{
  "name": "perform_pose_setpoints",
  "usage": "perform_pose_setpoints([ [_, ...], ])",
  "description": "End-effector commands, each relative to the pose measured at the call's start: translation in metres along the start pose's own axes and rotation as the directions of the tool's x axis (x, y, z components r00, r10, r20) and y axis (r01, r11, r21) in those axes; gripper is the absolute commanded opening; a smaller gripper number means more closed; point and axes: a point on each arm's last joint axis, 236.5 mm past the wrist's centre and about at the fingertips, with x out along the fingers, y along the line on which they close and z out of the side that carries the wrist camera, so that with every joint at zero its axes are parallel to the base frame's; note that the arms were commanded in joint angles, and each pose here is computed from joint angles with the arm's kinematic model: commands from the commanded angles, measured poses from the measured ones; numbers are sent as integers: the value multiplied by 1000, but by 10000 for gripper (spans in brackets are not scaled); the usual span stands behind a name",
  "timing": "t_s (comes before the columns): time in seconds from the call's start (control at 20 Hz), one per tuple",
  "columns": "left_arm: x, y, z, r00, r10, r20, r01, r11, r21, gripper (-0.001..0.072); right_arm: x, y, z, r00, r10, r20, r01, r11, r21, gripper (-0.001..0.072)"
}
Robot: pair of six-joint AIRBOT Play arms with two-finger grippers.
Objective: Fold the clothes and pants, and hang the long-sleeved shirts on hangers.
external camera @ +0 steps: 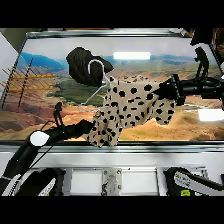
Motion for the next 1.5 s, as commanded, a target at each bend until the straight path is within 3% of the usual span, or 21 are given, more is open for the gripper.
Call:
perform_pose_setpoints([
  [0.0,29,1,-23,999,19,-45,-26,988,-152,403,0,0,1,1000,-4,1,4,1000,7,12],
  [0.35,59,-5,-40,986,-20,-164,-46,921,-387,419,0,2,1,1000,2,0,-2,1000,21,12],
  [0.4,58,-5,-42,986,-33,-161,-37,909,-415,647,0,2,1,1000,2,0,-2,1000,21,12],
  [0.45,58,-6,-42,988,-47,-150,-25,897,-442,719,0,2,1,1000,2,0,-2,1000,21,12],
  [0.7,60,-2,-39,991,-48,-127,-18,878,-478,718,0,2,1,1000,2,0,-2,1000,21,13],
  [0.8,67,-1,-44,986,-61,-156,-33,844,-535,717,0,2,1,1000,2,0,-2,1000,21,13],
  [0.95,72,-11,-50,975,-120,-188,2,846,-532,669,0,2,1,1000,2,0,-2,1000,21,13],
  [1.25,80,-26,-56,952,-156,-263,4,867,-499,667,0,1,1,1000,1,0,-1,1000,21,13],
  [1.3,81,-29,-58,947,-161,-279,4,871,-491,648,0,1,1,1000,1,0,-1,1000,21,13],
  [1.35,82,-31,-59,942,-163,-293,1,877,-481,415,0,1,1,1000,1,0,-1,1000,21,14],
  [1.4,82,-33,-60,938,-167,-302,6,883,-469,253,0,1,1,1000,0,0,0,1000,21,13],
  [1.45,82,-34,-61,936,-171,-309,10,888,-460,155,0,1,1,1000,1,0,-1,1000,21,13],
])
